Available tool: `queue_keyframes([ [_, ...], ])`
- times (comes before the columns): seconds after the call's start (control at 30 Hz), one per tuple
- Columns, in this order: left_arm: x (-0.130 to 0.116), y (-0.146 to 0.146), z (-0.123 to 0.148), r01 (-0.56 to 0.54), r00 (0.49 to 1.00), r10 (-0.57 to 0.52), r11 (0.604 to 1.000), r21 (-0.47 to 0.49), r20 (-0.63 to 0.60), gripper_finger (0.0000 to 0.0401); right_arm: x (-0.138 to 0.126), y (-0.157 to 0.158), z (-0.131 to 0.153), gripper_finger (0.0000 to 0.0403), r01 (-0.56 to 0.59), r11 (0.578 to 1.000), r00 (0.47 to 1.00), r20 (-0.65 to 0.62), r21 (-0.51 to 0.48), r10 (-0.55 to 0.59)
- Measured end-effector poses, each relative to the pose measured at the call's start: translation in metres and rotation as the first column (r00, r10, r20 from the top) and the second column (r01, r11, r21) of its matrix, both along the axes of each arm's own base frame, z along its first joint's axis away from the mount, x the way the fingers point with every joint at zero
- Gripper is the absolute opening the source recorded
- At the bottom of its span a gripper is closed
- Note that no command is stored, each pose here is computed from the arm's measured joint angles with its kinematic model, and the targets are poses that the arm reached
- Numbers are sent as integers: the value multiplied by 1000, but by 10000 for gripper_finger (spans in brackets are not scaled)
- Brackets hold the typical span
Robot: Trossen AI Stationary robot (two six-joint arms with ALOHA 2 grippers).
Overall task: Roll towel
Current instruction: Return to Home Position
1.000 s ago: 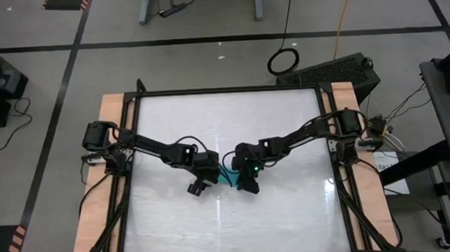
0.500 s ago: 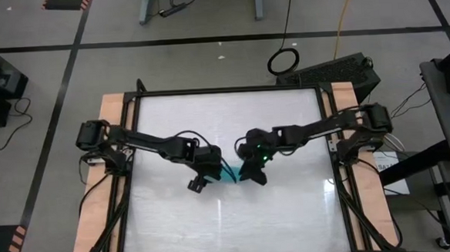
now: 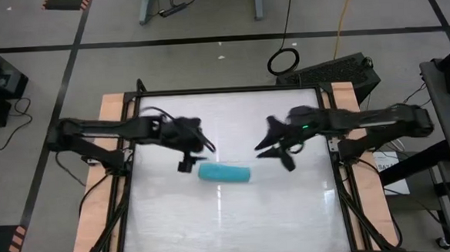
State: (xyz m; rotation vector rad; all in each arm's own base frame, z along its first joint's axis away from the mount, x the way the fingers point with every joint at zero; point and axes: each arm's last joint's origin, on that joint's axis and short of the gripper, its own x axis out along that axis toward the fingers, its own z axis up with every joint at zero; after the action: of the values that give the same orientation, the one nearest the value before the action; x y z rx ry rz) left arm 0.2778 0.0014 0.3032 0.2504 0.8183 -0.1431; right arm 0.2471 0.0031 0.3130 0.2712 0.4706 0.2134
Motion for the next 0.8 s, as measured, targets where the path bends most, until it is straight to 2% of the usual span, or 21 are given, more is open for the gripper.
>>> queue_keyframes([
  [0.2, -38, 20, 35, -99, 988, 99, 995, -9, 117, 279, -55, -2, 29, 125, 104, 991, 993, 61, -79, -100],
  [0.4, -79, 34, 49, -194, 964, 198, 980, -39, 179, 279, -104, -4, 43, 125, 195, 976, 977, 109, -98, -184],
  [0.53, -107, 38, 35, -267, 935, 282, 959, -94, 215, 279, -130, -5, 48, 125, 249, 962, 963, 136, -107, -234],
  [0.8, -150, 34, -24, -348, 862, 423, 894, -282, 279, 279, -166, -7, 45, 125, 327, 939, 929, 220, -103, -299],
])
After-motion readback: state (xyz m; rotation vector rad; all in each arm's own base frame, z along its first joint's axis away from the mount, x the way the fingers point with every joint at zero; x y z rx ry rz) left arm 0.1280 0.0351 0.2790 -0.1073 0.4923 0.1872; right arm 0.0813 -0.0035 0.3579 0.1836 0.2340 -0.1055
